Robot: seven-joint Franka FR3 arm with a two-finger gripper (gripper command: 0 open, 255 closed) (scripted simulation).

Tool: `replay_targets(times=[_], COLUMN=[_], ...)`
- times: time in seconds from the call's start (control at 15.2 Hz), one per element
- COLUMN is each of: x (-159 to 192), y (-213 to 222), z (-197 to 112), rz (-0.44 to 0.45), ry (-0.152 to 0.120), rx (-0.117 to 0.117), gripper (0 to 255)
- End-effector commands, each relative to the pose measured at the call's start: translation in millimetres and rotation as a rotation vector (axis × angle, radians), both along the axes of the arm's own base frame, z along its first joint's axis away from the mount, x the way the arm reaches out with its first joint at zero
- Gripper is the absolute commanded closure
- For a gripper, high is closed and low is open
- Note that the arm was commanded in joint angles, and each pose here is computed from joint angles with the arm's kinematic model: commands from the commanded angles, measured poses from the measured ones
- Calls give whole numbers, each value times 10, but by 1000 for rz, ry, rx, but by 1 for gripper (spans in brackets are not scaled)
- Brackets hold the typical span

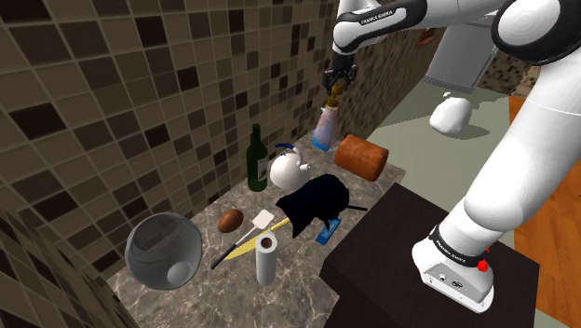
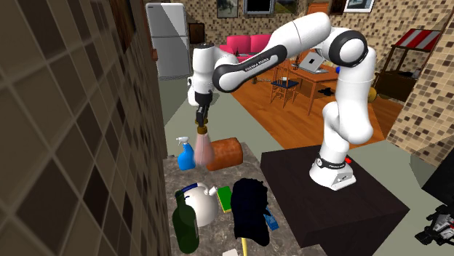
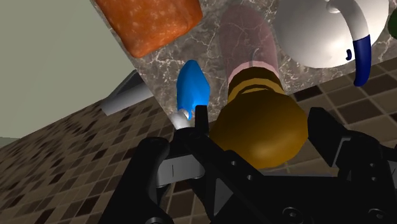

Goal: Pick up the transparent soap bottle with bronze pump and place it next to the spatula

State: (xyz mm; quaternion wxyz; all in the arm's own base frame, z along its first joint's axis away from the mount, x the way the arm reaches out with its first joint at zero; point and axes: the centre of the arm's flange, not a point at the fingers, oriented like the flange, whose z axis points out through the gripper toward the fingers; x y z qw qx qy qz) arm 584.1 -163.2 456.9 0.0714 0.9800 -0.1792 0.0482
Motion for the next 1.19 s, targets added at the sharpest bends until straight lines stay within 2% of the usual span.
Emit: replay_targets(times=[0.0, 1.12], x=[-6, -6], y=[0, 0], z=[108, 1005], rz=[0, 0], ry=[0, 0], rx=[0, 0], gripper=[255, 255])
